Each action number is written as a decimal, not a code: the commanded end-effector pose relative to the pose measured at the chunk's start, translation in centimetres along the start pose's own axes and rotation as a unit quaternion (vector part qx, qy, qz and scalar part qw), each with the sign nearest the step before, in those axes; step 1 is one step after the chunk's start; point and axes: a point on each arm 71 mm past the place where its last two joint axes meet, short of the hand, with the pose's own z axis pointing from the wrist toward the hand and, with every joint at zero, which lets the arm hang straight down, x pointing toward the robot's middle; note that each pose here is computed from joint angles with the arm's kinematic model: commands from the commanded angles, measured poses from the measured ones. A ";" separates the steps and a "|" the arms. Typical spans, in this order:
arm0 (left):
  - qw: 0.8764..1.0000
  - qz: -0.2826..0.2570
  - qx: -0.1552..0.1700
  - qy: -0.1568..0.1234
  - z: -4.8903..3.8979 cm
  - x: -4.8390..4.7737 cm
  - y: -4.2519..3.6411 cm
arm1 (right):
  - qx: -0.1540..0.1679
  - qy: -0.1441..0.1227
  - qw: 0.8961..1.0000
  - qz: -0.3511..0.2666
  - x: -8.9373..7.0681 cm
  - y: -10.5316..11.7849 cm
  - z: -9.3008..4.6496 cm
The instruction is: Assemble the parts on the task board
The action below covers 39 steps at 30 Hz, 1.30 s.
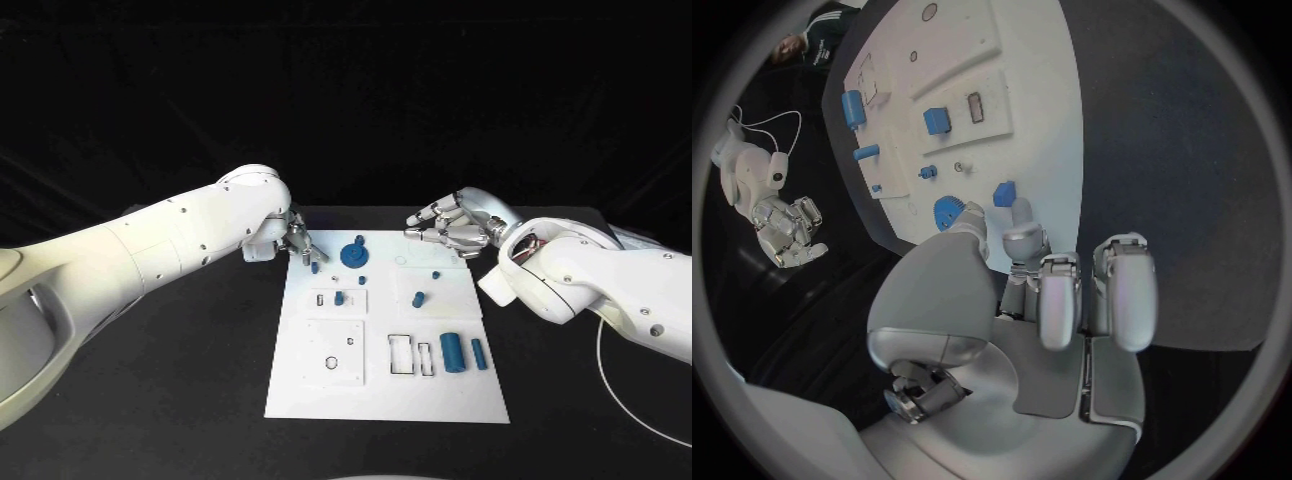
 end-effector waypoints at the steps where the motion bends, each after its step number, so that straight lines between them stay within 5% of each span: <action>1: 1.000 0.011 0.003 0.015 -0.02 0.30 -0.25 | -0.006 0.007 1.000 -0.001 0.2 0.1 0.0; 39: 1.000 -0.006 0.010 0.025 0.27 0.91 -0.53 | -0.007 0.009 1.000 -0.001 0.3 0.2 0.1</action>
